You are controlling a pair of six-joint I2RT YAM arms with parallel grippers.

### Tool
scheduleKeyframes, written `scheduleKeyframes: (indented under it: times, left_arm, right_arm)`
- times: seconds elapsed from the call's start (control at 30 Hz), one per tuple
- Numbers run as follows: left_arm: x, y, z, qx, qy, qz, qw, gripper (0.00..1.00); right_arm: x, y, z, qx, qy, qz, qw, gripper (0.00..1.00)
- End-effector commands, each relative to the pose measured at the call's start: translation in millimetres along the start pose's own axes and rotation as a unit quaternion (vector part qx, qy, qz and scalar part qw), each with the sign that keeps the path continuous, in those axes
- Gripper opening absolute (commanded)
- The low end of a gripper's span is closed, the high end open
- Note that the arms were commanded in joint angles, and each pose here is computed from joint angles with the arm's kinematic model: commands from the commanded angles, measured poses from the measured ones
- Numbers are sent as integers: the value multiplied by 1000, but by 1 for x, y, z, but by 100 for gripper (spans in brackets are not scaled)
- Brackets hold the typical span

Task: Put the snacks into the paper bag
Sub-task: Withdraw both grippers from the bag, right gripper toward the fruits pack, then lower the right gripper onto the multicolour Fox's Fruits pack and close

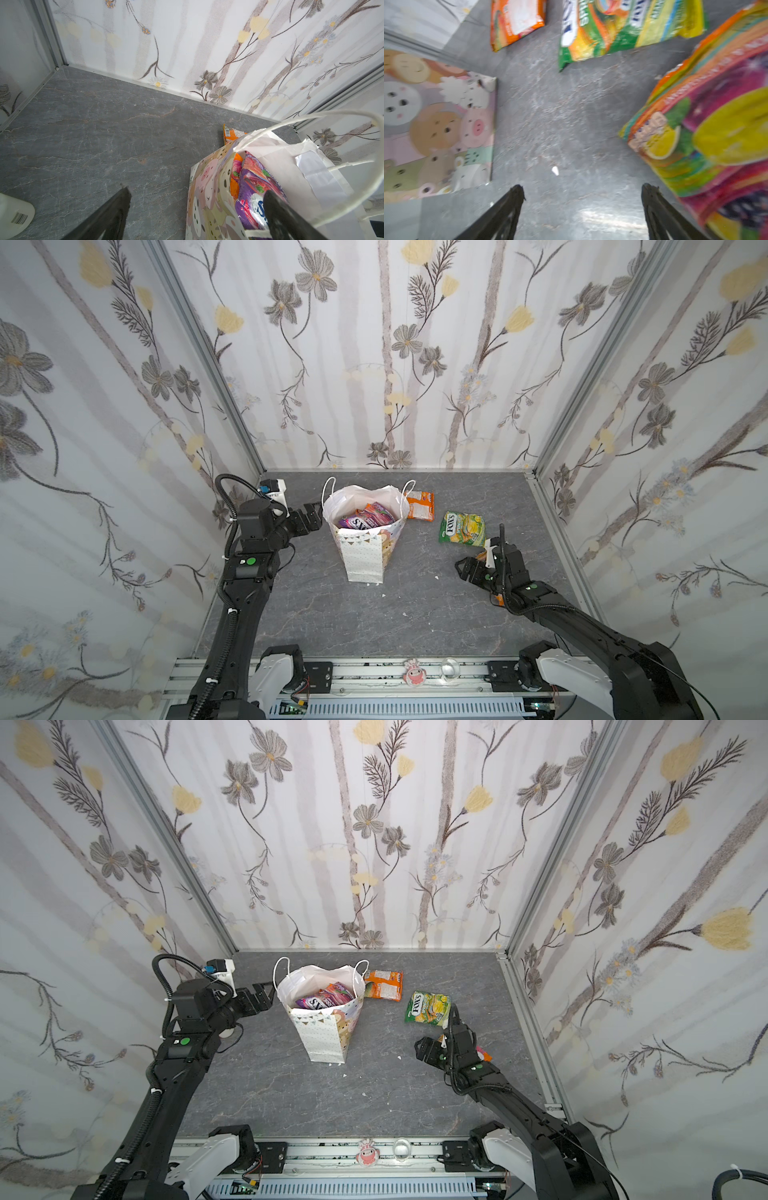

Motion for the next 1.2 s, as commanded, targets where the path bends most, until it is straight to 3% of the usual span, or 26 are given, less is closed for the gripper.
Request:
scheduleKeyframes:
  times: [0.0,0.13,0.33,0.53,0.8,1.0,1.17]
  left_arm:
    - [4,-4,1,-12,-12,-5,1000,100]
    - [1,-4,-1,-18,-6,-2,1000,100]
    - [-1,-2,-4,-14,0,1,1000,100]
    - [-5,-3,-7,-16,8,3,1000,100]
    - [-5,-6,-5,-15,4,1,1000,100]
    - [-6,-6,-6,-14,7,-1,1000,100]
    - [-5,-8,-6,-17,5,-1,1000,100]
  right_arm:
    - [18,19,10,29,-31,-12,999,89]
    - [29,-11,23,-78,-60,-5,995,91]
    - [27,-61,30,-128,-76,-53,987,91]
    - [27,-78,24,-166,-64,-46,983,91]
    - [-2,-60,-1,-117,17,-29,993,88]
    - [-16,-5,-12,-31,37,2,999,88]
    - [-3,41,2,28,34,53,998,87]
Point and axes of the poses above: each gripper's point midway between its finger pads, its own z axis back along the fingers, its own y axis along the line the jaws close on, x = y × z, the point moved 4 cm from there along z, back along the fingers, and after that the axes turned 7 degrees about z, right-handed, at the moved point
